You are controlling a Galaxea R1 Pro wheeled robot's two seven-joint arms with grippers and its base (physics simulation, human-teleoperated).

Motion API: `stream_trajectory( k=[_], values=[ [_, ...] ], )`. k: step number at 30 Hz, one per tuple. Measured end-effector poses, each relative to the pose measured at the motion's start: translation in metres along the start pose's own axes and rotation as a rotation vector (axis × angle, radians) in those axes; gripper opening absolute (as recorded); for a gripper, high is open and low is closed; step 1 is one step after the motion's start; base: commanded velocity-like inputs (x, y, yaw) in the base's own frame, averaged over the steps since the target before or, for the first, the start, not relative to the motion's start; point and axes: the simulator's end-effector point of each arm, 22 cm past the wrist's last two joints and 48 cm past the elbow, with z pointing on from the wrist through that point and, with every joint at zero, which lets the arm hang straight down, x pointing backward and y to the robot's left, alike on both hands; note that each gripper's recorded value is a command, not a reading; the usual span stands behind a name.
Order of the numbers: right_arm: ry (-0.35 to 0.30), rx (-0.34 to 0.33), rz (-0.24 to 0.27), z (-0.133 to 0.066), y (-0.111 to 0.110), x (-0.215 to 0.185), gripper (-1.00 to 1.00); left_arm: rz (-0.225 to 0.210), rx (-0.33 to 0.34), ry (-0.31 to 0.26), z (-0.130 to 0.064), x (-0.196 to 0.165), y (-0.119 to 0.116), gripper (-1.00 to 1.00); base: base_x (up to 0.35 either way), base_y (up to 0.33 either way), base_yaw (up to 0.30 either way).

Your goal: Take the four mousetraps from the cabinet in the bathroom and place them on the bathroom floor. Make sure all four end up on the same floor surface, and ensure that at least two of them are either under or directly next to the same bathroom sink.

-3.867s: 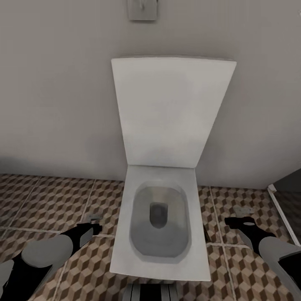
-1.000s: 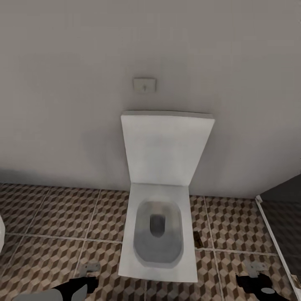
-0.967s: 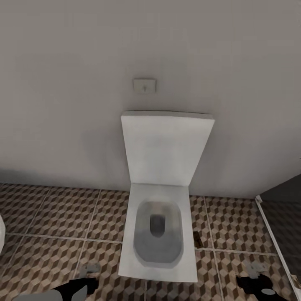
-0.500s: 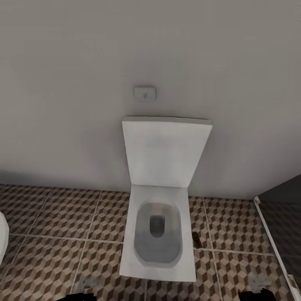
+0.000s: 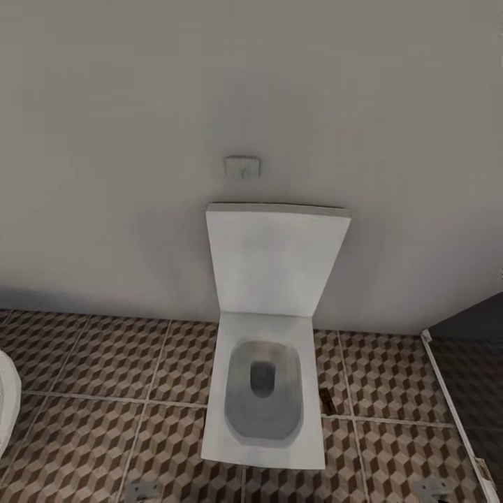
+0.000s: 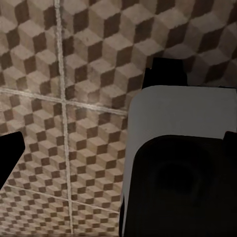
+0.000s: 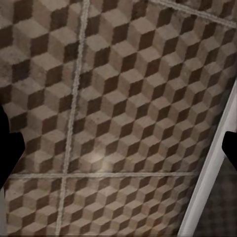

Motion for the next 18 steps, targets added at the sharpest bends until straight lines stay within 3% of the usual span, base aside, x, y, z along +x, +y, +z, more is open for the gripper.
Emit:
stream_trajectory(
  k=[12, 18],
  values=[
    [0.035, -0.007, -0.01, -0.021, -0.003, 0.018, 1.0, 0.007, 0.008, 0.034, -0.018, 0.027, 0.0, 1.0, 0.0, 0.0, 0.0],
    [0.054, -0.032, -0.01, -0.033, 0.015, 0.029, 1.0, 0.01, 0.018, 0.047, -0.028, 0.037, -0.003, 1.0, 0.0, 0.0, 0.0]
  ],
)
